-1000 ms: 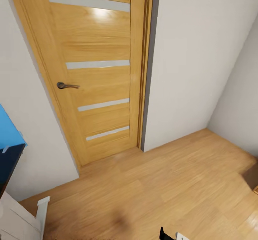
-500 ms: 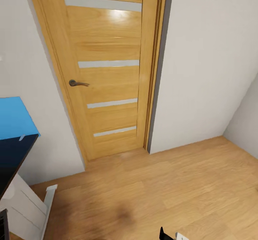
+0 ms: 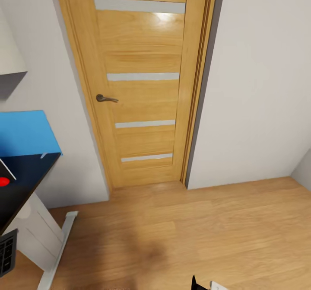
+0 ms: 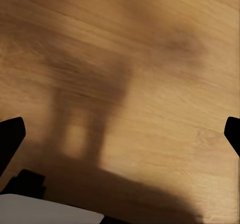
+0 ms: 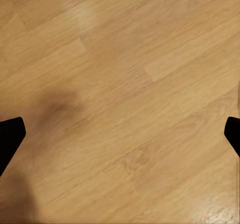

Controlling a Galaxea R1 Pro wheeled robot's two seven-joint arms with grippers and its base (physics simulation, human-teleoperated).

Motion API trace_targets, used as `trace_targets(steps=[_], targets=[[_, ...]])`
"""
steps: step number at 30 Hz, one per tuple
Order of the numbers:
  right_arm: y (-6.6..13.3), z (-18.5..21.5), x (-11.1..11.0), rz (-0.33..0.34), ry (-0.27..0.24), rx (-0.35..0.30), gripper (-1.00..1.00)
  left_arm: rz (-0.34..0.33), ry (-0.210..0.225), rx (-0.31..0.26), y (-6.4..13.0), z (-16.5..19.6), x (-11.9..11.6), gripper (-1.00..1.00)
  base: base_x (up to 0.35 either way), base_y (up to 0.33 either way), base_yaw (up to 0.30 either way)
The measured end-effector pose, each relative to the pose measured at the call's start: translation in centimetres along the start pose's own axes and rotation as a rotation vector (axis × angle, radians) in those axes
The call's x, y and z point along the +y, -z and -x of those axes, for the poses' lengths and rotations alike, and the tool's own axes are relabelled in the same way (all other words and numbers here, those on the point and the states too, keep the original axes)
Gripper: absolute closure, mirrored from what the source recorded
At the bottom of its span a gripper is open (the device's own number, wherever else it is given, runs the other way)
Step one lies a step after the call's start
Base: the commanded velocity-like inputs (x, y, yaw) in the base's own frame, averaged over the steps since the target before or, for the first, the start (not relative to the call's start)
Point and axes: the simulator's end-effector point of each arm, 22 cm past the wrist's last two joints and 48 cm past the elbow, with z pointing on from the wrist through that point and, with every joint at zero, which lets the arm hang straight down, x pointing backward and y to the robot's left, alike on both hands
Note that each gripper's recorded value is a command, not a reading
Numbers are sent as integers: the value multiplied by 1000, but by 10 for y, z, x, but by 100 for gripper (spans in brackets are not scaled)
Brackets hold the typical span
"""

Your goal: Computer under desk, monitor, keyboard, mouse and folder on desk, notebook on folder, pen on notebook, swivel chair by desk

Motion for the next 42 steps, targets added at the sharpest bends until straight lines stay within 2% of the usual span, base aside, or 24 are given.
trace_targets(steps=[2, 6, 9, 13, 15, 18, 20, 21, 22, 24, 27, 36, 38, 42], targets=[[0, -1, -1, -1, 4, 2, -100, 6, -2, 2, 0, -1, 2, -100, 0, -181, 278], [0, -2, -2, -2, 7, 4, -100, 71, -18, 8, -4, -15, 20, -100, 0, -43, 278], [0, 0, 1, 14, 37, -4, -100, 163, -50, 6, -3, -17, 59, -100, 0, -5, 278], [0, 1, 6, 36, 75, -12, -100, 239, -77, 0, 1, -14, 96, -100, 0, -2, 278], [1, 1, 12, 61, 116, -17, -100, 287, -84, -7, 5, -10, 119, -100, 0, 0, 278], [1, 1, 17, 92, 186, -24, -100, 371, -67, -19, 14, -4, 155, -100, 0, 0, 278], [1, -1, 10, 93, 220, -20, -100, 452, -23, -33, 25, 0, 187, -100, 0, 0, 278], [1, -1, 8, 91, 226, -19, -100, 466, -8, -37, 27, 1, 193, -100, 0, 0, 278], [0, -2, 4, 89, 235, -17, -100, 483, 29, -47, 31, 2, 200, -100, 0, 0, 278], [1, -6, -2, 82, 248, -8, -100, 475, 78, -77, 31, 7, 204, -100, 0, 0, 278], [1, -6, -4, 84, 259, -13, -100, 434, 97, -113, 29, 14, 198, -100, 0, 0, 271], [3, -3, -2, 86, 251, -41, -100, 405, 94, -133, 26, 15, 188, -100, 0, 0, 273], [4, -8, -8, 75, 255, -30, -100, 389, 87, -163, 24, 16, 175, -100, 0, 0, 285], [4, -10, -13, 67, 258, -24, -100, 367, 93, -177, 20, 9, 155, -100, 0, 0, 287]])
